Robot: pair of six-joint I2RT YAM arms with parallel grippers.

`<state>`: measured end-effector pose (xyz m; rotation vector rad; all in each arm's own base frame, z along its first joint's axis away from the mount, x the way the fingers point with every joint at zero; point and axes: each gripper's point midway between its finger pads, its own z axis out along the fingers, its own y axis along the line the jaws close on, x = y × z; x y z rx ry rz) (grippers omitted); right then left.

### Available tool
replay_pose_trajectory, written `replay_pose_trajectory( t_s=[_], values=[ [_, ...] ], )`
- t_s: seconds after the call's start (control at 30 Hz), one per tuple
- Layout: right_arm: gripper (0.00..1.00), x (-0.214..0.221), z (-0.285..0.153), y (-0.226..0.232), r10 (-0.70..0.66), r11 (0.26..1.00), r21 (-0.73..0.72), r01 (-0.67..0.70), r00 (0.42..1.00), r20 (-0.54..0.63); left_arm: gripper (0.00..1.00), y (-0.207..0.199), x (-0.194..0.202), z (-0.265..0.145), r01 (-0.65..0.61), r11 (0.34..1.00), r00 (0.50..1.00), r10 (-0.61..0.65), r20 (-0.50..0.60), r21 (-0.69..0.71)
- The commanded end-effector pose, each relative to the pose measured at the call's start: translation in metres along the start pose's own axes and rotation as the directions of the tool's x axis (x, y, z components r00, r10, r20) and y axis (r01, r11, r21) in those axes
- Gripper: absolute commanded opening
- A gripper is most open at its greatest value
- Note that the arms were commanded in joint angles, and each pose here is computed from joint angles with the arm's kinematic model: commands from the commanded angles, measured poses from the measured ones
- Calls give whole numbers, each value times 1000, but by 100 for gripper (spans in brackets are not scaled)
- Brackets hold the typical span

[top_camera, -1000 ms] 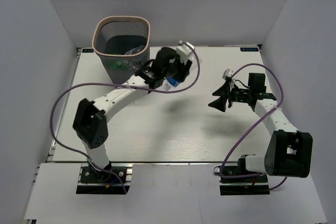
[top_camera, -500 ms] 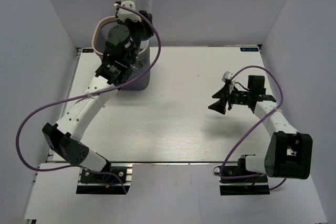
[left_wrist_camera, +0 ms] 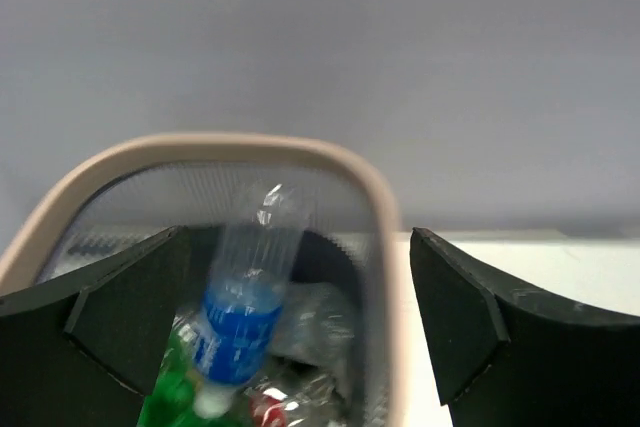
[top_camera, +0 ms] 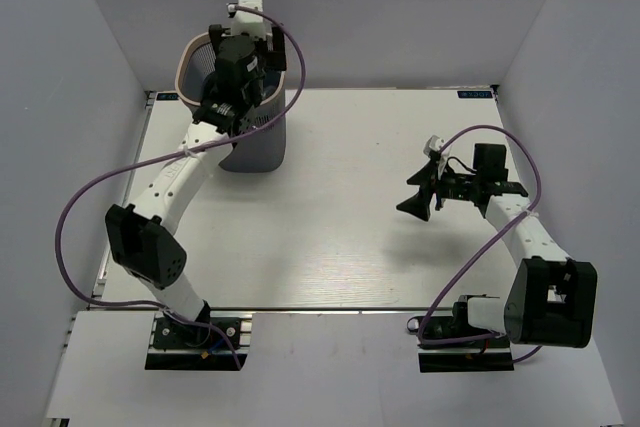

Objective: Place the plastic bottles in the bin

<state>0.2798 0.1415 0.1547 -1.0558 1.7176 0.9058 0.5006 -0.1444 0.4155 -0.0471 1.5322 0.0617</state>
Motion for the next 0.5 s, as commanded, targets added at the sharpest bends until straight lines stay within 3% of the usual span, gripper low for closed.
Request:
replay_pose_trajectory(
  t_s=[0.0, 0.03, 0.07, 0.13, 0.17, 0.2, 0.23, 0.27, 0.3, 0.33, 0.47],
  values=[
    [90, -18, -10, -5, -12, 998, 63, 13, 1000, -5, 100, -57, -85, -57, -89, 903, 977, -2, 213, 421],
    [90, -16, -12, -10, 7, 995, 102, -4, 1000, -25, 100, -72, -74, -69, -129, 844, 980, 30, 195, 520],
    [90, -20, -15, -18, 36, 985, 168, -30, 999, -33, 100, -102, -75, -101, -160, 703, 977, 12, 213, 693],
    [90, -23, -20, -23, 101, 968, 232, -92, 995, -24, 100, -122, -44, -130, -146, 553, 988, 40, 149, 820],
    [90, -21, -27, -35, 147, 938, 323, -128, 989, -35, 100, -138, -32, -158, -107, 415, 994, 24, 107, 904],
    [90, -24, -30, -37, 197, 919, 353, -177, 980, -23, 100, -142, 3, -167, -49, 366, 998, 53, 32, 929],
    [90, -27, -32, -39, 217, 907, 374, -193, 976, -21, 100, -142, 12, -187, -21, 324, 999, 54, 4, 946],
    [90, -23, -37, -43, 260, 882, 413, -227, 965, -24, 100, -140, 24, -196, 26, 315, 998, 43, -42, 949],
    [90, -29, -40, -43, 249, 880, 422, -218, 968, -19, 100, -140, 72, -209, 97, 312, 988, 85, -129, 945],
    [90, -27, -41, -43, 256, 874, 433, -220, 966, -25, 100, -133, 71, -225, 92, 311, 991, 64, -117, 946],
    [90, -28, -47, -40, 205, 861, 474, -185, 979, 9, 100, -113, 147, -240, 167, 426, 964, 118, -238, 889]
  ],
)
